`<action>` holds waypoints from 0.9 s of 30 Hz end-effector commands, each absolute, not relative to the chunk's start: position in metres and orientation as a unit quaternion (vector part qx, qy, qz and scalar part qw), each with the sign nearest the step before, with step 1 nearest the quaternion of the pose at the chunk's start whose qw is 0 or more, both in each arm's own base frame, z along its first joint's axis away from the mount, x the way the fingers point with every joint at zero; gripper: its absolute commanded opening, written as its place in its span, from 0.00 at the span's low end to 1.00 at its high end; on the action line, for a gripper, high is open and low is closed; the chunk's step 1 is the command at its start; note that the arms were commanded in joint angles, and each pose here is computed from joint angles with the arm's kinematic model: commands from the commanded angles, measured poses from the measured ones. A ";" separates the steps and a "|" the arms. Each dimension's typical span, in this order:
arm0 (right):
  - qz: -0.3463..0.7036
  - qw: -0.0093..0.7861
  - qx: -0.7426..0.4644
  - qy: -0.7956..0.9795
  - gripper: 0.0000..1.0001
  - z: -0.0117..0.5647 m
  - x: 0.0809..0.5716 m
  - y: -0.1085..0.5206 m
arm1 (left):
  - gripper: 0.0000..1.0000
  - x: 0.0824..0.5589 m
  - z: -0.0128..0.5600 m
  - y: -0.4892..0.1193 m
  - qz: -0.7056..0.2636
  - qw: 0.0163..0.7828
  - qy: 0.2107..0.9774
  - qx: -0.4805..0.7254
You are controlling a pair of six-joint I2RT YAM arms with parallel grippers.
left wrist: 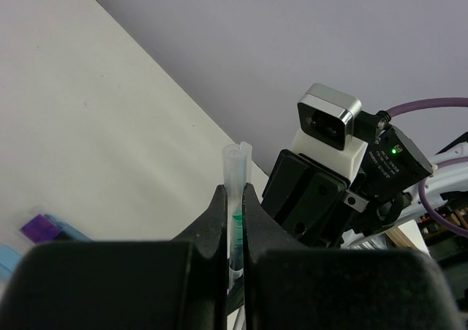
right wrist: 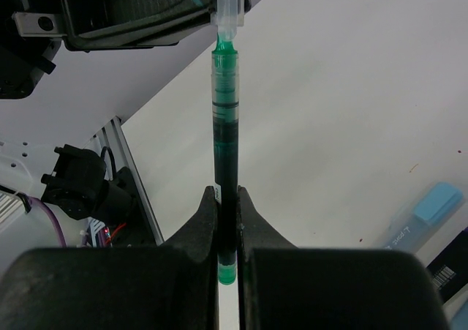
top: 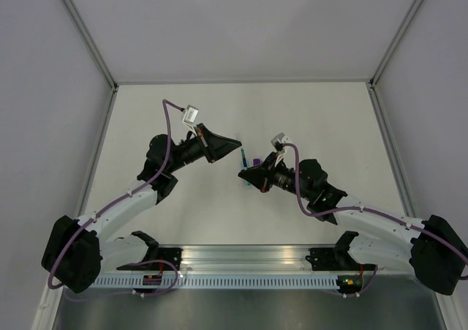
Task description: Insert the pens into the pen caps
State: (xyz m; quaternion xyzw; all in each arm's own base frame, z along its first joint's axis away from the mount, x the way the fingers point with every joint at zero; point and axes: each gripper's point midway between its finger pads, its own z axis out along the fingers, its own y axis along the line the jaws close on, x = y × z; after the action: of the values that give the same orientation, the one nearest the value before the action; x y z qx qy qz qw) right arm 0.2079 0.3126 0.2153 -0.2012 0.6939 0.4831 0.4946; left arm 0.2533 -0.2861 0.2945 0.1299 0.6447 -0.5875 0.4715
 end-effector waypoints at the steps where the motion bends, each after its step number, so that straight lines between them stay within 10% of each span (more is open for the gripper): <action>1: 0.484 0.528 -0.196 0.670 0.00 0.237 0.211 0.308 | 0.02 0.250 0.302 -0.290 -0.600 0.472 0.630 0.142; 27: 0.466 0.551 -0.164 0.673 0.00 0.244 0.218 0.294 | 0.02 0.238 0.285 -0.317 -0.609 0.439 0.627 0.208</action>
State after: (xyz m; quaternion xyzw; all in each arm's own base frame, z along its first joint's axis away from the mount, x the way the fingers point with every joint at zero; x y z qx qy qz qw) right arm 0.2127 0.2981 0.2093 -0.1788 0.7124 0.4535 0.5049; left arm 0.2478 -0.3091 0.2783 0.1711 0.6407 -0.6064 0.4387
